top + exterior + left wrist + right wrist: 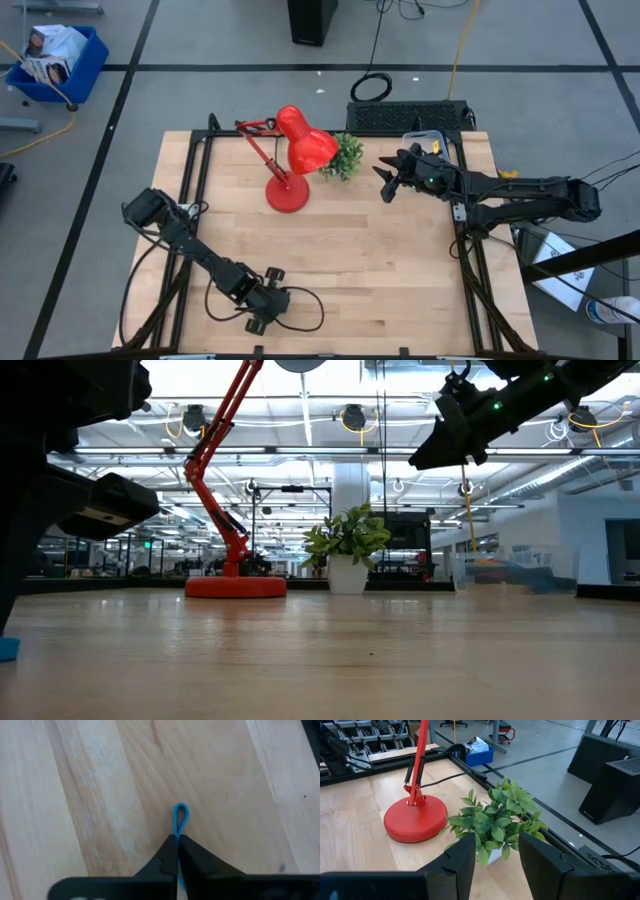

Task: Pick and place rubber bands into bin
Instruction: Put the blue rubber band into the transparent bin

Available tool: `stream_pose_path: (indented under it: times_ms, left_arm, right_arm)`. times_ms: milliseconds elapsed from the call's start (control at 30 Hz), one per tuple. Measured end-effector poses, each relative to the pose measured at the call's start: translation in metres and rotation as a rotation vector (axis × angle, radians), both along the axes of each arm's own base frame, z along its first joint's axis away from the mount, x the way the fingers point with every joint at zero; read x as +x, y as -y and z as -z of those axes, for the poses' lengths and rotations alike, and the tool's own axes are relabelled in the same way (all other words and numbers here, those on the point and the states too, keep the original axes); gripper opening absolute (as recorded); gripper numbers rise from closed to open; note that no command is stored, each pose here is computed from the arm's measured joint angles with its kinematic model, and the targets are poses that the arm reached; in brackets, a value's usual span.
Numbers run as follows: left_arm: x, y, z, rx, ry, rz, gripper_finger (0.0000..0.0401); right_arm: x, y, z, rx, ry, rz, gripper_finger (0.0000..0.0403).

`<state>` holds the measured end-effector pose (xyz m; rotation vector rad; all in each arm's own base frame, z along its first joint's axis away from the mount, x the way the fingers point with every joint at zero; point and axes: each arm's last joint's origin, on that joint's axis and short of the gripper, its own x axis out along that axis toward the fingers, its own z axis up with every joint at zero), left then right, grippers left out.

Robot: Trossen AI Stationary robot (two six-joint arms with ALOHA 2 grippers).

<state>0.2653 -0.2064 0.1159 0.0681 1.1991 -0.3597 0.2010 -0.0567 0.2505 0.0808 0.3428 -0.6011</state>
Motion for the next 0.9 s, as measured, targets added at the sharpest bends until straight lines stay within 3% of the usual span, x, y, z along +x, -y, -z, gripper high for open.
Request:
stream_pose_path:
  times_ms: [300, 433, 767, 900]
  left_arm:
    - [0.003, -0.016, -0.025, -0.059, 0.015, 0.015, 0.0007]
    - [0.01, -0.031, -0.062, -0.083, 0.174, 0.025, 0.0008]
    - [0.033, -0.098, -0.121, 0.222, 0.596, -0.016, 0.0014]
    - [0.048, -0.126, -0.134, 0.274, 0.732, -0.054, 0.0009]
  right_arm:
    - [0.002, -0.006, 0.0, 0.021, 0.015, -0.023, 0.0144]
    - [0.003, -0.012, 0.0, 0.021, 0.015, -0.051, 0.0144]
    - [0.005, -0.022, -0.001, 0.021, 0.022, -0.104, 0.0145]
    - [0.006, -0.025, 0.0, 0.03, 0.022, -0.137, 0.0144]
